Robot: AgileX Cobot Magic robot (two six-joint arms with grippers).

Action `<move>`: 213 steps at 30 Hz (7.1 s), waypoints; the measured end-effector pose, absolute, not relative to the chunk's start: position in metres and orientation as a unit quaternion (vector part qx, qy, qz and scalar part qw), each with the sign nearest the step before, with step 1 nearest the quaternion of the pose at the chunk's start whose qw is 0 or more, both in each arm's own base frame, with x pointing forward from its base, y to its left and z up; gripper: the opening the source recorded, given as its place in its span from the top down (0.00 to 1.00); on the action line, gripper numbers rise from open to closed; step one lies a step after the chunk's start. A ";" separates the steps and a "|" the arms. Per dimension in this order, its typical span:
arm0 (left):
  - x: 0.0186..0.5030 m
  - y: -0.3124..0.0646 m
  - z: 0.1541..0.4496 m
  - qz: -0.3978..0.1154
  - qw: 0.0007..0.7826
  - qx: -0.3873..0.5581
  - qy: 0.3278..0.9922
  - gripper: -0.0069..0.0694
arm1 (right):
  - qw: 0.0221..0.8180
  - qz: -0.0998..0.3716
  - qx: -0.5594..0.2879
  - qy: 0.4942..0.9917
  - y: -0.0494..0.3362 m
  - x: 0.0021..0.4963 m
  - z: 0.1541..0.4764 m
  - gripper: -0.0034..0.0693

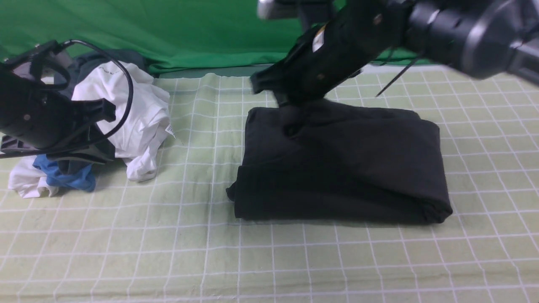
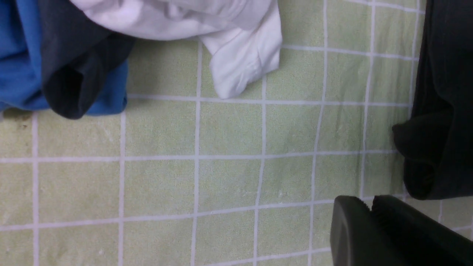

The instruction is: Fold a long-sleeved shirt over a green coffee tablecloth.

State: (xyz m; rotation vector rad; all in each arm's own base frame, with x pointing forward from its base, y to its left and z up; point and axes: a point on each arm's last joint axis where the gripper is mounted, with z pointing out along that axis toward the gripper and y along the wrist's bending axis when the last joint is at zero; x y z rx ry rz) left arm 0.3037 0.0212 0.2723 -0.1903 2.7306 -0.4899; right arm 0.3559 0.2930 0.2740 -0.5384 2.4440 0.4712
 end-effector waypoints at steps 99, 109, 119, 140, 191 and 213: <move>0.310 -0.134 0.155 -0.225 0.143 0.075 0.961 0.43 | 0.095 -0.002 -0.220 0.971 0.112 0.300 0.191 0.87; 0.310 -0.136 0.155 -0.238 0.135 0.061 0.960 0.69 | 0.097 -0.002 -0.219 0.971 0.113 0.300 0.191 0.87; 0.288 -0.145 0.151 -0.266 0.057 0.081 0.959 0.88 | 0.068 -0.012 -0.216 0.974 0.110 0.295 0.190 0.87; 0.251 -0.148 0.170 -0.223 0.043 0.106 0.968 0.78 | 0.003 -0.031 -0.196 0.980 0.103 0.284 0.190 0.47; 0.256 -0.140 0.288 -0.198 0.183 0.173 0.947 0.85 | 0.709 0.082 -0.163 0.681 0.017 0.049 0.311 0.94; 0.259 -0.140 0.288 -0.192 0.199 0.176 0.945 0.85 | 0.660 0.002 -0.156 0.735 0.010 0.053 0.240 0.86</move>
